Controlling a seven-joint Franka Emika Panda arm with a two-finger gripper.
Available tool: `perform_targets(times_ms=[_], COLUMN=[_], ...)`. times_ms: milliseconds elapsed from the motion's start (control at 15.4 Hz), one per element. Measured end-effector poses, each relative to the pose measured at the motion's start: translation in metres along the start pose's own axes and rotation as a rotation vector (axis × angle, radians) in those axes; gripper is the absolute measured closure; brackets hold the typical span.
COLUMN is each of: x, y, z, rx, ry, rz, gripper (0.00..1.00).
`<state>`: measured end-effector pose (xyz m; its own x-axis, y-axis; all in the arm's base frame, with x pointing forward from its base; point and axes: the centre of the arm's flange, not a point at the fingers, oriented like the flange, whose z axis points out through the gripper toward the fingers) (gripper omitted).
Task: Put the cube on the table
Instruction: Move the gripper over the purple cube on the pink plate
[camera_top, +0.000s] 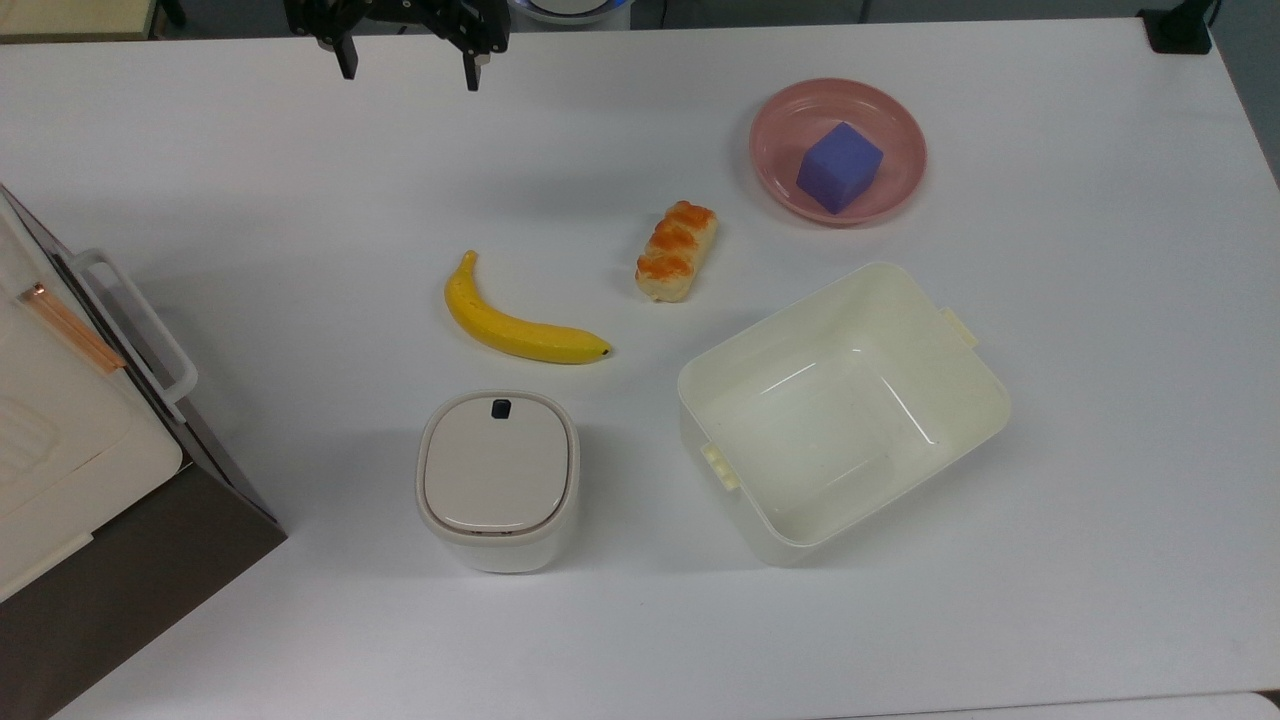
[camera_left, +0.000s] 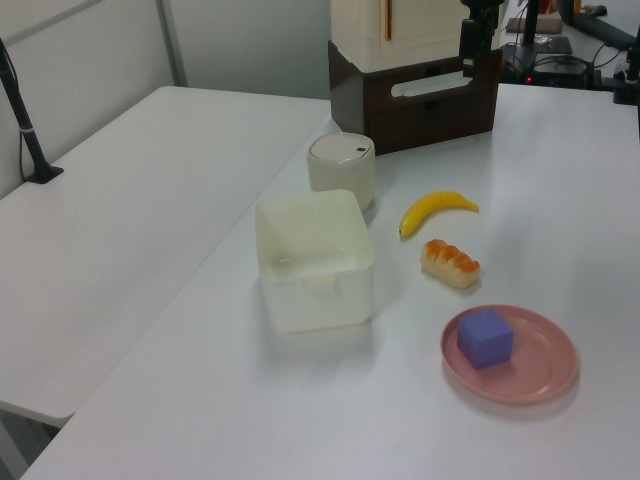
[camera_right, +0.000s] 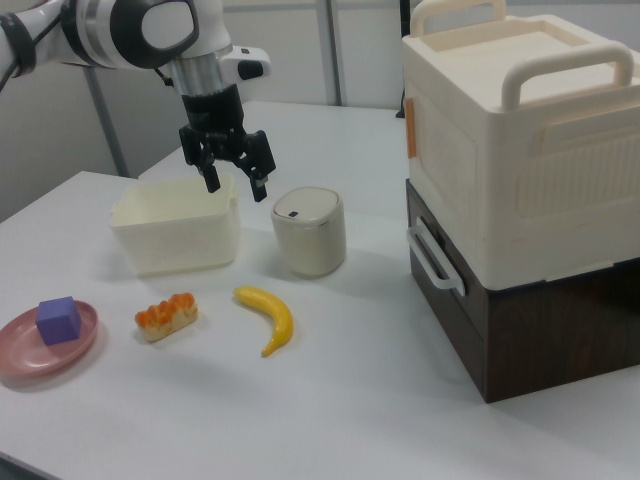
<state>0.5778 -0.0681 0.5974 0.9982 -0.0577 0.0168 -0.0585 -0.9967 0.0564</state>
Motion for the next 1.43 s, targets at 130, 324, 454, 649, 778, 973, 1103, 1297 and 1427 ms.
perform_targets(times_ms=[130, 324, 454, 649, 778, 973, 1103, 1297, 1427], x=[0.0, 0.0, 0.0, 0.0, 0.0, 0.0, 0.001, 0.006, 0.009], y=[0.0, 0.0, 0.0, 0.0, -0.001, -0.004, -0.009, -0.039, -0.071], z=[0.0, 0.0, 0.0, 0.0, 0.0, 0.0, 0.003, 0.014, 0.026], rx=[0.0, 0.0, 0.0, 0.0, 0.0, 0.001, 0.003, 0.034, 0.046], ry=[0.0, 0.0, 0.0, 0.0, 0.0, -0.001, -0.005, -0.024, -0.047], rz=[0.0, 0.0, -0.001, -0.001, -0.002, -0.008, -0.018, -0.064, -0.114], gripper=[0.0, 0.0, 0.0, 0.0, 0.0, 0.0, 0.0, 0.0, 0.0])
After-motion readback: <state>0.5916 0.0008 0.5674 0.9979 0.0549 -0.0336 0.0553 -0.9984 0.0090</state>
